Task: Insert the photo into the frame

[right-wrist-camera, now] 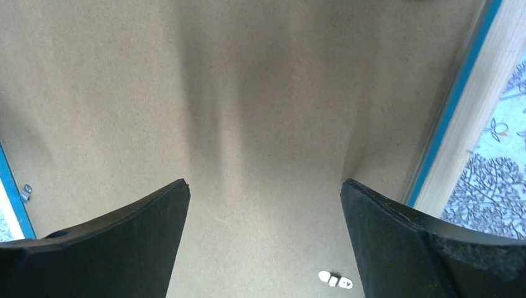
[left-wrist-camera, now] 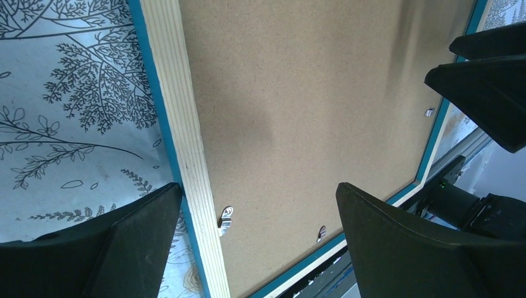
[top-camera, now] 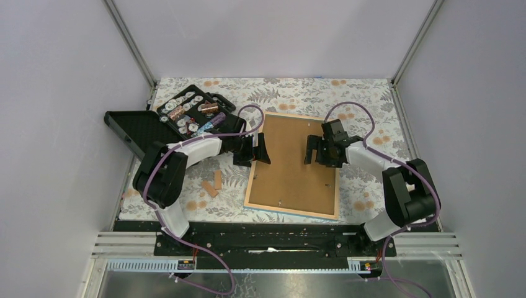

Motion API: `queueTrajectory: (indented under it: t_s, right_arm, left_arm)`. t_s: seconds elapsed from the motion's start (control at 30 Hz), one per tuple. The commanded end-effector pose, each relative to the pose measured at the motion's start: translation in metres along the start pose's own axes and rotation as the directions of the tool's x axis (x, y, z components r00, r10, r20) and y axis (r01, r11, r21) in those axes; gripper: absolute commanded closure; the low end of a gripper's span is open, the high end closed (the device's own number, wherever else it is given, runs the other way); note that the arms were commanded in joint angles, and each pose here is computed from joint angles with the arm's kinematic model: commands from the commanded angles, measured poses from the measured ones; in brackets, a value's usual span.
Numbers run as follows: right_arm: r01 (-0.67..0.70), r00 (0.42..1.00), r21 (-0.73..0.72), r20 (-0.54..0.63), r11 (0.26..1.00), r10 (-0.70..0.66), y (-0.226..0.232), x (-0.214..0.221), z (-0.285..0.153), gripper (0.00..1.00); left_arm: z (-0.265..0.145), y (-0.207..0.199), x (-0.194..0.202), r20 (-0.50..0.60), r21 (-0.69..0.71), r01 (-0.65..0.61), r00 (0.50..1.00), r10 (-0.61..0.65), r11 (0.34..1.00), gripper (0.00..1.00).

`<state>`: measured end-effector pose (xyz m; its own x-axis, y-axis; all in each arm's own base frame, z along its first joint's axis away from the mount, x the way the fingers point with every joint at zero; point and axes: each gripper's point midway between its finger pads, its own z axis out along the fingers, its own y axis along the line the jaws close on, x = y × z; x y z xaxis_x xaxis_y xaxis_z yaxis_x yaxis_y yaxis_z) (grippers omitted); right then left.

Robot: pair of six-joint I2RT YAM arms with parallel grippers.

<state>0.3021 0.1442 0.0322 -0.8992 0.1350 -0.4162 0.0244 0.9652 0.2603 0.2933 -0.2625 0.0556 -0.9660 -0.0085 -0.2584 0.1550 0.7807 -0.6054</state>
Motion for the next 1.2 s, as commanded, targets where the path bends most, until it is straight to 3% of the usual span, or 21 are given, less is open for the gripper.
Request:
queueTrajectory:
  t_s: [0.0,0.1,0.27,0.47,0.63,0.87,1.17]
  right_arm:
    - [0.006,1.000,0.028,0.020,1.000,-0.006,-0.002,-0.001,-0.027,0.00]
    - [-0.097,0.995,0.149,0.040,0.984,0.092,-0.021,0.002,-0.043,0.00]
    - [-0.222,0.974,0.138,-0.014,0.965,0.226,-0.016,0.022,-0.060,0.00]
    - [-0.404,0.910,0.234,0.004,0.884,0.415,-0.029,0.041,-0.061,0.00]
    - [-0.539,0.837,0.296,0.079,0.789,0.542,-0.045,0.053,-0.060,0.00]
    - [-0.564,0.823,0.327,0.143,0.758,0.550,-0.062,0.062,-0.059,0.09]
    - [-0.597,0.789,0.315,0.067,0.738,0.610,-0.056,0.085,-0.038,0.26]
  left_arm:
    - [-0.021,-0.024,-0.012,0.076,0.036,-0.065,0.995,0.062,0.997,0.01]
    - [-0.028,-0.020,-0.015,0.104,-0.012,-0.074,0.992,0.075,0.997,0.01]
    - [-0.046,-0.039,-0.023,0.118,-0.013,-0.029,0.993,0.030,1.000,0.01]
    - [-0.083,-0.076,-0.060,0.275,-0.017,-0.006,0.961,0.010,1.000,0.01]
    - [-0.094,-0.067,-0.075,0.358,-0.101,-0.043,0.930,0.076,0.994,0.01]
    - [-0.084,-0.052,-0.060,0.320,-0.127,-0.066,0.942,0.104,0.990,0.02]
    - [-0.091,-0.065,-0.056,0.324,-0.072,-0.085,0.940,0.104,0.994,0.02]
